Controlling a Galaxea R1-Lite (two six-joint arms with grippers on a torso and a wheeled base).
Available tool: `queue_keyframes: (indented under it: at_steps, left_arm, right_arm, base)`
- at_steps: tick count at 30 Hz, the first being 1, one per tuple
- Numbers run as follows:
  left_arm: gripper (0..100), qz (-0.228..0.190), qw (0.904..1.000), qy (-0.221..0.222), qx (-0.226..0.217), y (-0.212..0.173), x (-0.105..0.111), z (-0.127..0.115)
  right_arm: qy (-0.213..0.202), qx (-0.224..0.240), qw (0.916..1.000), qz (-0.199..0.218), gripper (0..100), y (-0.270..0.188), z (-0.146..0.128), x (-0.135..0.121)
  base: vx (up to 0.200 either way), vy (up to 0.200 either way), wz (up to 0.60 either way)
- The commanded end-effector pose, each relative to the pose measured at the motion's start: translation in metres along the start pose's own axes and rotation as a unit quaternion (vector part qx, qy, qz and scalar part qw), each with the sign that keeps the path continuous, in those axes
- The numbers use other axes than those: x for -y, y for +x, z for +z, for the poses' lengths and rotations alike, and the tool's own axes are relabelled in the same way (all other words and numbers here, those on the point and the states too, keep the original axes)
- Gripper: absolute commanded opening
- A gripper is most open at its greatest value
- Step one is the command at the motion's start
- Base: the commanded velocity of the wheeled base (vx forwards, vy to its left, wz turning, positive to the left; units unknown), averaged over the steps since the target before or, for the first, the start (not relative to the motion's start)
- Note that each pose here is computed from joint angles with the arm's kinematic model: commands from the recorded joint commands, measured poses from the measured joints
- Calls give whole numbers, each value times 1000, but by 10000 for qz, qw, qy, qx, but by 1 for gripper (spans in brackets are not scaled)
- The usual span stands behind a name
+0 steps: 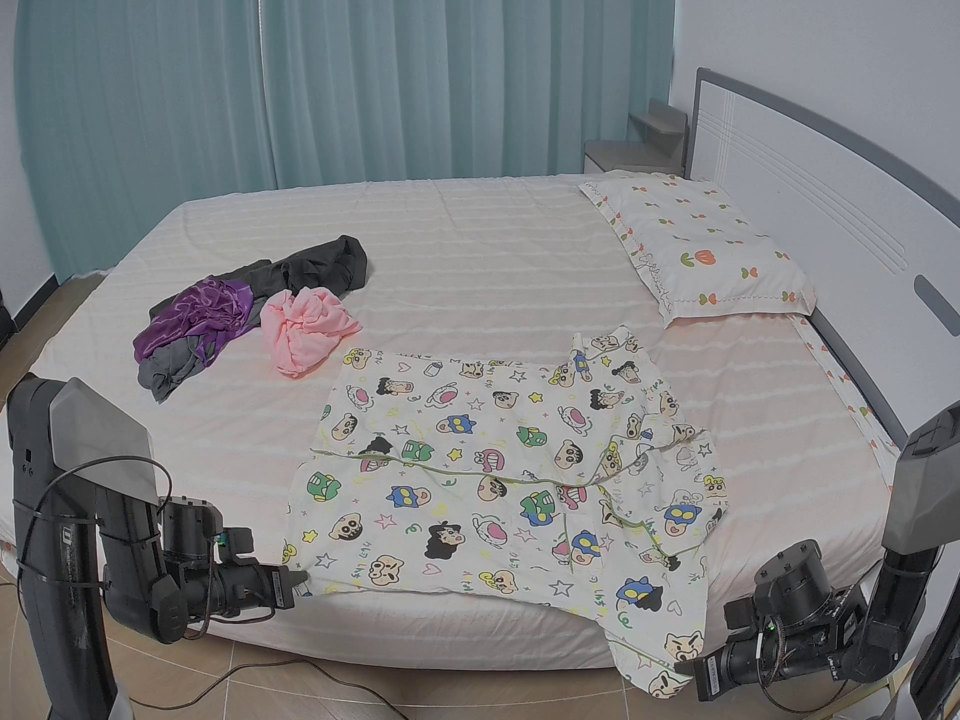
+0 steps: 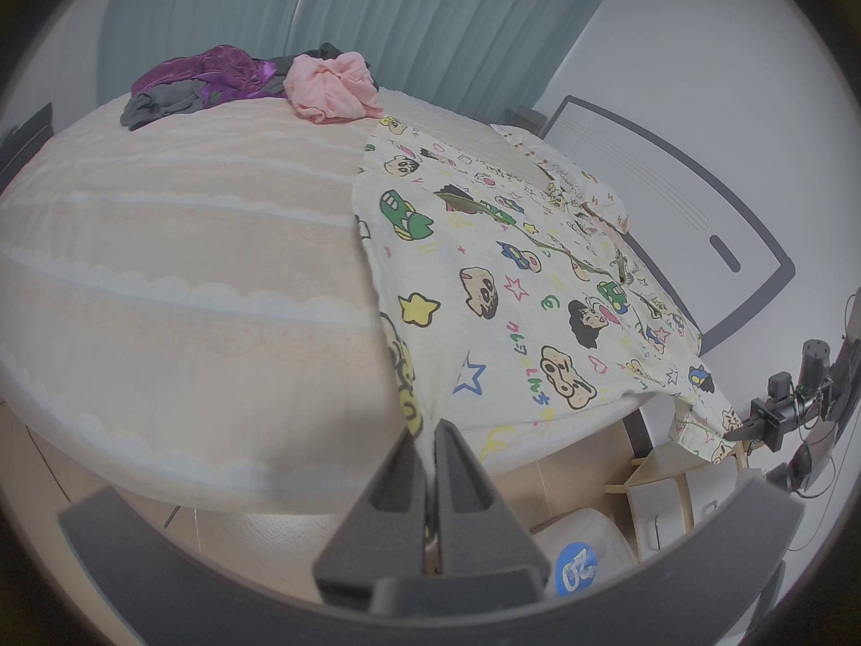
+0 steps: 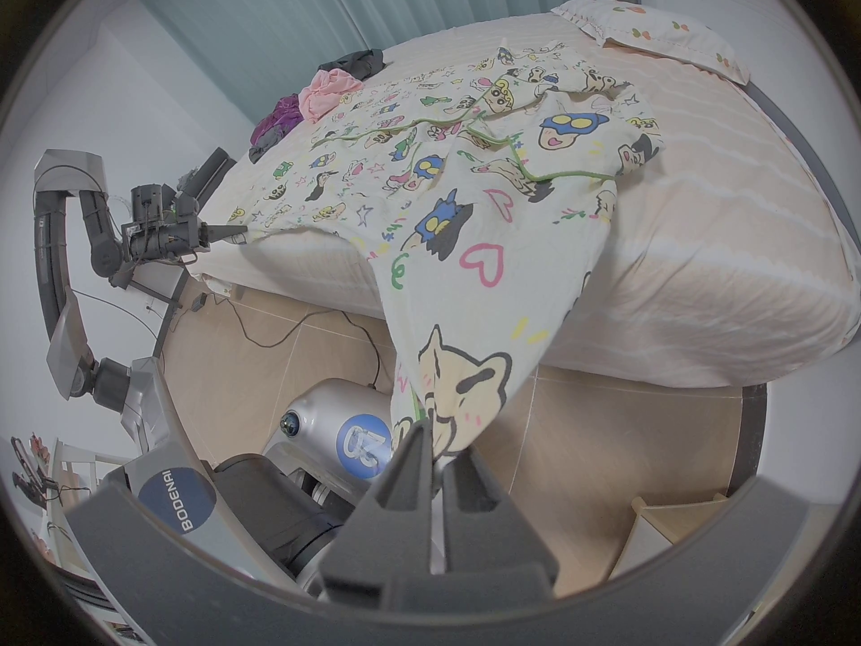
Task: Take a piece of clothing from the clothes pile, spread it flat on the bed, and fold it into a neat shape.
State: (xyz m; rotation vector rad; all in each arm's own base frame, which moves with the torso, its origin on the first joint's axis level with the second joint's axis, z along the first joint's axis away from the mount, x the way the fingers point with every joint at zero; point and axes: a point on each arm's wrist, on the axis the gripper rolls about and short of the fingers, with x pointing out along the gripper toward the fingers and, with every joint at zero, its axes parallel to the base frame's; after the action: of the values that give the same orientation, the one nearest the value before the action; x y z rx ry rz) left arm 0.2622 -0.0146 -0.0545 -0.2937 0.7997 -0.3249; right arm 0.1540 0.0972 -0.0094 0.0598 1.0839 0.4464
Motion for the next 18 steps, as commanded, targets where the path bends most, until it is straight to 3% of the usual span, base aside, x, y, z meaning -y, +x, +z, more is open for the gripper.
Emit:
queue_keyframes:
  at_steps: [1,8,18]
  left_arm:
    - [0,15,9999,-18,104,-11,2,4]
    - [0,-103,9971,-659,366,-16,11,17]
    - [0,-56,9896,-1223,751,-17,21,34]
  right_arm:
    - [-22,-52,10000,-10,0,-5,-4,0]
    - [-17,171,9998,53,0,-9,0,-1]
    - [10,1153,9930,273,0,-22,20,-3]
  base:
    - [0,0,0]
    - [0,0,0]
    - [0,0,0]
